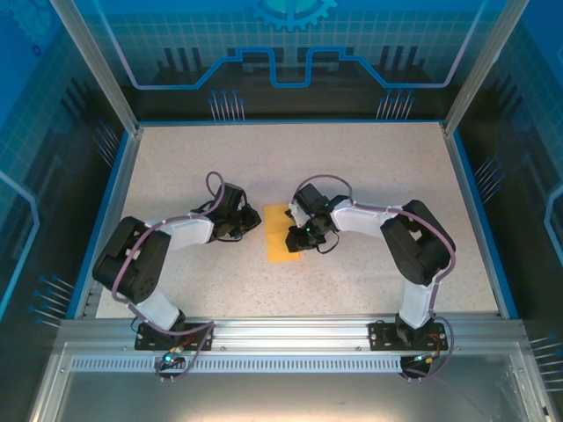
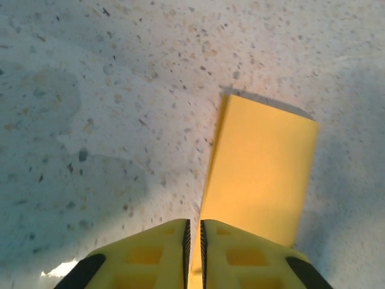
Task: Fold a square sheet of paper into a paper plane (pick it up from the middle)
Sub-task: Turn over the paper at the center of the table.
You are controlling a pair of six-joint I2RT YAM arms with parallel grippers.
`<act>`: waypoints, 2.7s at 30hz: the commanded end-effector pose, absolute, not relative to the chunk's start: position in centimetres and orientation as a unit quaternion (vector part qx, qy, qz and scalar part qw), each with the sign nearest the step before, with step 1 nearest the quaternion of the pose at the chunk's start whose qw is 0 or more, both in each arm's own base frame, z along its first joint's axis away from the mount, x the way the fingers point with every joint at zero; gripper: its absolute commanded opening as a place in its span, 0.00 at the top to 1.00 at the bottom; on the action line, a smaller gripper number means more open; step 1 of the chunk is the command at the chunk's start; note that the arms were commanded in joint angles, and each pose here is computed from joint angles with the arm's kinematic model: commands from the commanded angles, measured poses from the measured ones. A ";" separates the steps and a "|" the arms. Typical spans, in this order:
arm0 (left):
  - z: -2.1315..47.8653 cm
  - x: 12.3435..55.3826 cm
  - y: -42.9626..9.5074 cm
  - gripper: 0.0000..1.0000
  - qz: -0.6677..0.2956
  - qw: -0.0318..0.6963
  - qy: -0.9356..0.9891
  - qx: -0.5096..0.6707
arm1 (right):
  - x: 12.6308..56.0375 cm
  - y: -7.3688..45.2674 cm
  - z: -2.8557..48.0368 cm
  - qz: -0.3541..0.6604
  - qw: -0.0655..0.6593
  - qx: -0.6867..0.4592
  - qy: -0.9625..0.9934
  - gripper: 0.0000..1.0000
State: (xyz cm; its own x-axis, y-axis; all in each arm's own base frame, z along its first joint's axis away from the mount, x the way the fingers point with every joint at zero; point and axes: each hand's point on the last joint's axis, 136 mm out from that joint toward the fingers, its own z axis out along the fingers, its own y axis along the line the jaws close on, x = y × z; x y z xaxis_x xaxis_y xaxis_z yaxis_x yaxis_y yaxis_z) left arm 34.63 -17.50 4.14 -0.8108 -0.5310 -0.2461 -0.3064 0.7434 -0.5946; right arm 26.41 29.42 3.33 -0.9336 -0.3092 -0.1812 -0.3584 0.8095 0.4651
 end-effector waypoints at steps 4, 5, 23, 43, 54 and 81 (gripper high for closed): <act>5.4 31.7 -18.3 0.70 -0.319 0.186 0.903 -0.220 | 29.6 30.1 7.2 0.256 0.124 -0.173 0.943 0.75; 5.5 31.3 -18.6 0.68 -0.325 0.182 0.903 -0.215 | 29.8 30.0 6.9 0.253 0.121 -0.171 0.945 0.75; 4.3 29.6 -23.1 0.63 -0.381 0.128 0.894 -0.200 | 31.8 28.9 1.6 0.223 0.078 -0.135 0.962 0.80; 3.1 30.3 -24.3 0.58 -0.373 0.115 0.901 -0.191 | 31.0 27.7 -0.8 0.237 0.036 -0.088 0.967 0.81; 2.7 31.5 -24.7 0.60 -0.366 0.119 0.902 -0.196 | 30.7 27.6 -1.1 0.239 0.032 -0.086 0.967 0.81; 10.6 30.7 -17.4 0.99 -0.174 0.224 0.951 -0.120 | 34.5 19.9 10.3 0.218 0.245 0.002 0.945 0.31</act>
